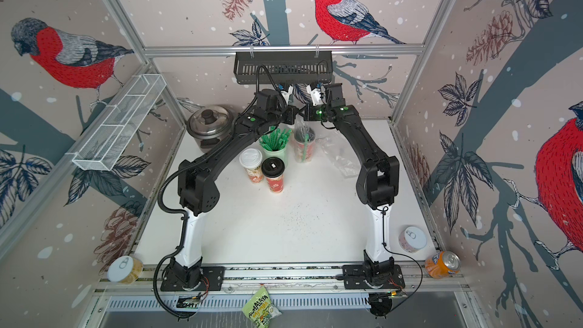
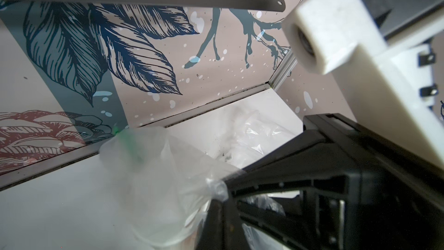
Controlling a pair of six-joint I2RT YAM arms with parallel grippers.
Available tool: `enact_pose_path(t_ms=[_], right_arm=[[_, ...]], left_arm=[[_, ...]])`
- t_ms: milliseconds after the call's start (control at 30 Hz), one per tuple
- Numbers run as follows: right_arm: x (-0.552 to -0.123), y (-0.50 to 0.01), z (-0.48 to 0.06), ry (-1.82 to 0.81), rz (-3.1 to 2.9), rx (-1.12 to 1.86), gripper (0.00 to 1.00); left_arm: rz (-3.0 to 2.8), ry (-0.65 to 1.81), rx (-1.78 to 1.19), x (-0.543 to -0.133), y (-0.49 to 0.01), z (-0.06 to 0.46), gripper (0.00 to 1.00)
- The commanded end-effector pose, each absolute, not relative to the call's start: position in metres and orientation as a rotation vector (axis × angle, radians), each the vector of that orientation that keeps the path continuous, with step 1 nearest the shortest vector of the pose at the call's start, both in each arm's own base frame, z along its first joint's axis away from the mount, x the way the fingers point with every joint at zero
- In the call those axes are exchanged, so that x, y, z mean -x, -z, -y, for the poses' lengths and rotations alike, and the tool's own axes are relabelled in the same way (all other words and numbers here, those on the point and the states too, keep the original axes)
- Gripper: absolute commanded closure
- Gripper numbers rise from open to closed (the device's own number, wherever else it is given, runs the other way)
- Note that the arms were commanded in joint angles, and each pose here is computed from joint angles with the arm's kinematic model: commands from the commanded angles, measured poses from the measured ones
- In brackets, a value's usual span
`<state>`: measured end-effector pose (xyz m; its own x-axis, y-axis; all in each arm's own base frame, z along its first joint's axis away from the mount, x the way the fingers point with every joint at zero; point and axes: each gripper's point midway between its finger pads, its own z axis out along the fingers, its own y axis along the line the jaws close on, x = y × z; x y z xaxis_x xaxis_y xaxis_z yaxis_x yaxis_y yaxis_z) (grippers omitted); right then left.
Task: Pack milk tea into plastic carrier bags
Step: Place the plastic carrier bag at the center of the board.
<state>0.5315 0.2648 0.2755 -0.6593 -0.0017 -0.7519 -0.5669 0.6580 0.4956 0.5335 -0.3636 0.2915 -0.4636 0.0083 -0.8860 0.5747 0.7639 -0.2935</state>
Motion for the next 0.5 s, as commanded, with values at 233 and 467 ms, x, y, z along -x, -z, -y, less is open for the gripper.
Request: enact_pose_path(t_ms=[233,467], right_arm=[[-0.535,-0.2682,-0.2606,-0.949,-2.144,0.415,0.92],[-0.5313,-0.2708,-0.2588,-0.935,-2.147,0.412,0.96]], left_arm=[[-1.958,0.706,-0.438,-0.538,-0.2893,0.3621,1.0],[-1.959,0.681,-0.428,-0.544,-0.2885,0.3565,1.0]])
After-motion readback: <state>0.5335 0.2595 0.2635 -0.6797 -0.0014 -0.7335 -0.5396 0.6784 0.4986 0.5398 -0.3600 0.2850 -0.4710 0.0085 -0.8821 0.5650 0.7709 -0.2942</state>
